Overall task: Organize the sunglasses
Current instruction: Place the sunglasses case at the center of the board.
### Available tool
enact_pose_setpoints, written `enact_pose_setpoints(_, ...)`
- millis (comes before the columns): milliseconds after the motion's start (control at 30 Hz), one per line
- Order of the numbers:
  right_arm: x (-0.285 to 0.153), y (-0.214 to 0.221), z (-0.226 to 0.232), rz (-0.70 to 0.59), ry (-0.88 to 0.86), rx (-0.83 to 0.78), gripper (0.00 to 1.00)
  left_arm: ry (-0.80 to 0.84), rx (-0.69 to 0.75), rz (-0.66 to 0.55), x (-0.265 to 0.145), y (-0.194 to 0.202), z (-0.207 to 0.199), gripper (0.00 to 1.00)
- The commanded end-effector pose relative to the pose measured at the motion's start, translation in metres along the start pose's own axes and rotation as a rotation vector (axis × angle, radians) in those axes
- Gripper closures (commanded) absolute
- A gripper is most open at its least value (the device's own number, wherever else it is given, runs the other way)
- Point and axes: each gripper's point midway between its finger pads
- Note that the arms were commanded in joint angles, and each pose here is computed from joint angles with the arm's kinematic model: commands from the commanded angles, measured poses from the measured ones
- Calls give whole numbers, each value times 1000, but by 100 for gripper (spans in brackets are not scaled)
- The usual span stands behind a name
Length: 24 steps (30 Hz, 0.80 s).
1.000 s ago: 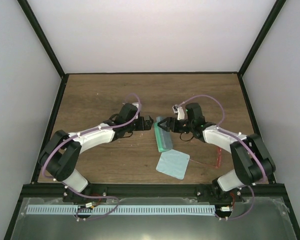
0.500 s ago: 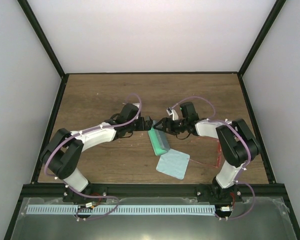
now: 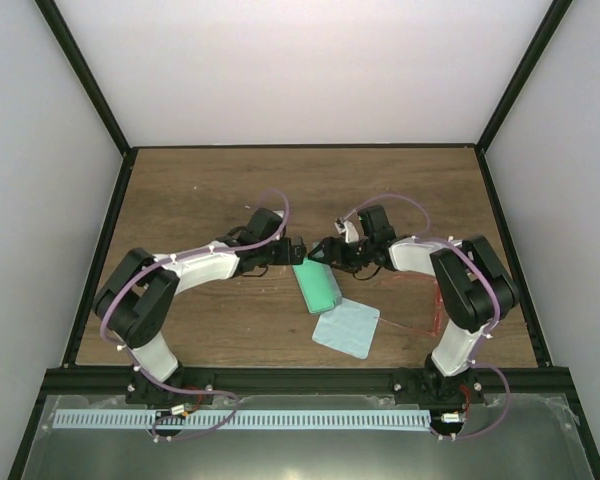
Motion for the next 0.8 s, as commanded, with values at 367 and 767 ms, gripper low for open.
enact_pose_setpoints(367,-44,-39,7,-212,188,-100,3,-40,160,-19,8,-4,-6,0)
enact_pose_setpoints(767,-92,-53,-7,-416,401,-69,11,-76,190,63,27,11,-3,27)
Point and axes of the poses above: each gripper's point midway between its finger pads, its own x axis out along the fingers, its own z axis along the line the jaws close on, y = z × x, and after that the axes turned 8 degrees about -x, right-handed
